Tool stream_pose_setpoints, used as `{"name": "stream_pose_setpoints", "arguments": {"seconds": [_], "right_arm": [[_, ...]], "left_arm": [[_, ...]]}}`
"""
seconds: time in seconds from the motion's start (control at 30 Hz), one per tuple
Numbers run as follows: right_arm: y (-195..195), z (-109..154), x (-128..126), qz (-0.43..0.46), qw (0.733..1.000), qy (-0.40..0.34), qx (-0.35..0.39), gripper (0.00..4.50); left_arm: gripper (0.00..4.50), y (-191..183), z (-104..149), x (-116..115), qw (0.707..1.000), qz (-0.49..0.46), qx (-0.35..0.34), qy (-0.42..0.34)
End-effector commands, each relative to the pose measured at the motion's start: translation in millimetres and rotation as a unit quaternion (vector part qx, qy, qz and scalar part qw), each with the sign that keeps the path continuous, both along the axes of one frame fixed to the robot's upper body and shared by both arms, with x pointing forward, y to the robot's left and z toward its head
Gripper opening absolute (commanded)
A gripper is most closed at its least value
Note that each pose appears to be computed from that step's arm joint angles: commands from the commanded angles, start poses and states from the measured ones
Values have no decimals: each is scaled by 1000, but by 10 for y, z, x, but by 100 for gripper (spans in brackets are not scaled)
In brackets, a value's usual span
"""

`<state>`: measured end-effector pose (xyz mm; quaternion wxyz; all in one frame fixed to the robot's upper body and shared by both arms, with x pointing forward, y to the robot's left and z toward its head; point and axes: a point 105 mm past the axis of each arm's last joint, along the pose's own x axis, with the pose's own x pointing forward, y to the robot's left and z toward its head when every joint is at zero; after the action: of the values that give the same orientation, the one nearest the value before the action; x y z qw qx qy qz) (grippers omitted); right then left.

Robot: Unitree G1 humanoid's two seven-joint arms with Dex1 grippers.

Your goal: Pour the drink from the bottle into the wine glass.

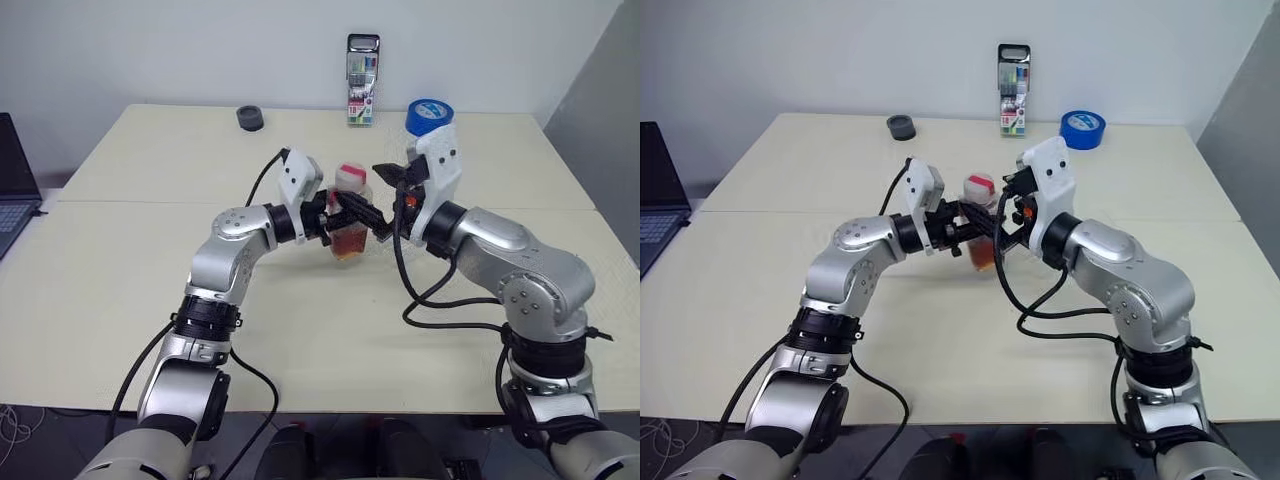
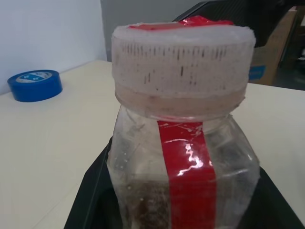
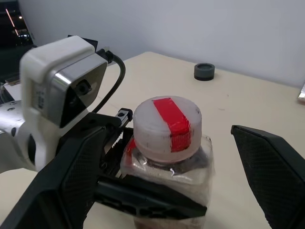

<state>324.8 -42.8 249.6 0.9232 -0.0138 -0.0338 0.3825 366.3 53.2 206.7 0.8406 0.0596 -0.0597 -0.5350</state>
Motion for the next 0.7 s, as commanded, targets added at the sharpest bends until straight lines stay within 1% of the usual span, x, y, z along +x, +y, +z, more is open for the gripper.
{"name": "stream_pose_setpoints", "arguments": {"seconds": [0.03, 0.33, 0.43, 0.57, 0.63, 0.7], "right_arm": [[25, 174, -27, 0, 999, -36, 15, 450], [54, 211, -14, 7, 999, -39, 26, 450], [37, 221, -13, 6, 999, -41, 29, 387], [28, 192, -8, 5, 999, -40, 22, 247], [30, 188, 0, 4, 999, -42, 23, 186], [32, 180, 10, 2, 999, -44, 20, 187]], "left_arm": [[177, -71, 211, -110, 999, -23, -14, -39], [177, -107, 198, -113, 999, -22, -21, -37], [177, -85, 189, -111, 999, -19, -21, -36], [177, -64, 164, -113, 999, -16, -17, -34], [177, -71, 166, -121, 999, -17, -19, -34], [177, -82, 161, -146, 999, -19, -21, -32]]}}
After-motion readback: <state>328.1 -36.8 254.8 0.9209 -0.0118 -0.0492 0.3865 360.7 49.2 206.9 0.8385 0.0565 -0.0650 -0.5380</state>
